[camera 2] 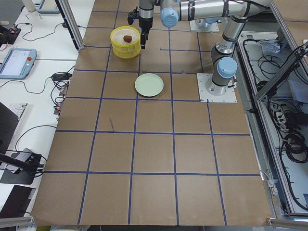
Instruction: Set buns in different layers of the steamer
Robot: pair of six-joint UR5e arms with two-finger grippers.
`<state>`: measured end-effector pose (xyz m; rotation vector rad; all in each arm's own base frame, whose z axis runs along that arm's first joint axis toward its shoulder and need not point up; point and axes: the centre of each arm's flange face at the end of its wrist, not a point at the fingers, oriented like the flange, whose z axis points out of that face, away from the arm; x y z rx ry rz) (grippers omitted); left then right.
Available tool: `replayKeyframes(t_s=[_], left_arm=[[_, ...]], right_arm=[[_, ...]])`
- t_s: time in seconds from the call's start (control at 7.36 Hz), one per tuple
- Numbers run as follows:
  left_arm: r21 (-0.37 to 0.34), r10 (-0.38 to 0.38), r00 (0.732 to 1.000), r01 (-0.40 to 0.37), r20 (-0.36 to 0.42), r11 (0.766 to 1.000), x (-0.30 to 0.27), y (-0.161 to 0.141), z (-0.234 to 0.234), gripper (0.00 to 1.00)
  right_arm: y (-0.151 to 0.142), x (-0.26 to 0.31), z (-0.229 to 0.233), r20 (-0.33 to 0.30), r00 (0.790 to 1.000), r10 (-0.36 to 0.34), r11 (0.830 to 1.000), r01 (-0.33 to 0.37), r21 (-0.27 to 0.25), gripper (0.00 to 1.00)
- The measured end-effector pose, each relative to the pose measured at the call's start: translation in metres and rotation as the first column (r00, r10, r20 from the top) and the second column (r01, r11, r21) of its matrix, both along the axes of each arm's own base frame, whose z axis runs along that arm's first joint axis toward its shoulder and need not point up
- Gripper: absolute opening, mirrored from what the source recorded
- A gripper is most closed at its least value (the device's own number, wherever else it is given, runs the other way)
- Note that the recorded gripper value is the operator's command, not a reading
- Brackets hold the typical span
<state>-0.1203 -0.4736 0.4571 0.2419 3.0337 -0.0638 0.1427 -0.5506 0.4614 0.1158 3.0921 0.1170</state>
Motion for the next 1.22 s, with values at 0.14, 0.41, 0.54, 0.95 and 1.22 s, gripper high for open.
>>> replayKeyframes(t_s=[0.14,0.41,0.54,0.95,1.22], left_arm=[[0.007,-0.001,1.0,0.001,-0.004,1.0,0.0,0.009,0.01,1.0],[0.005,0.004,1.0,-0.004,-0.006,1.0,0.003,0.012,0.017,1.0],[-0.001,0.006,1.0,-0.006,-0.007,1.0,0.003,0.011,0.02,1.0],[-0.004,0.004,1.0,-0.004,-0.012,1.0,0.002,0.01,0.023,1.0],[0.005,0.0,1.0,0.0,-0.02,1.0,-0.001,0.012,0.02,1.0]], right_arm=[[0.0,-0.001,0.001,-0.012,1.0,0.0,1.0,0.0,0.0,0.78],[0.0,-0.006,0.003,-0.062,0.998,0.007,1.0,-0.007,-0.001,0.78],[0.0,-0.007,0.004,-0.072,0.997,0.008,1.0,-0.008,-0.001,0.79],[0.0,-0.007,0.003,-0.069,0.998,0.006,1.0,-0.006,0.001,0.81],[0.001,-0.006,0.004,-0.068,0.998,0.007,1.0,-0.007,-0.003,0.85]])
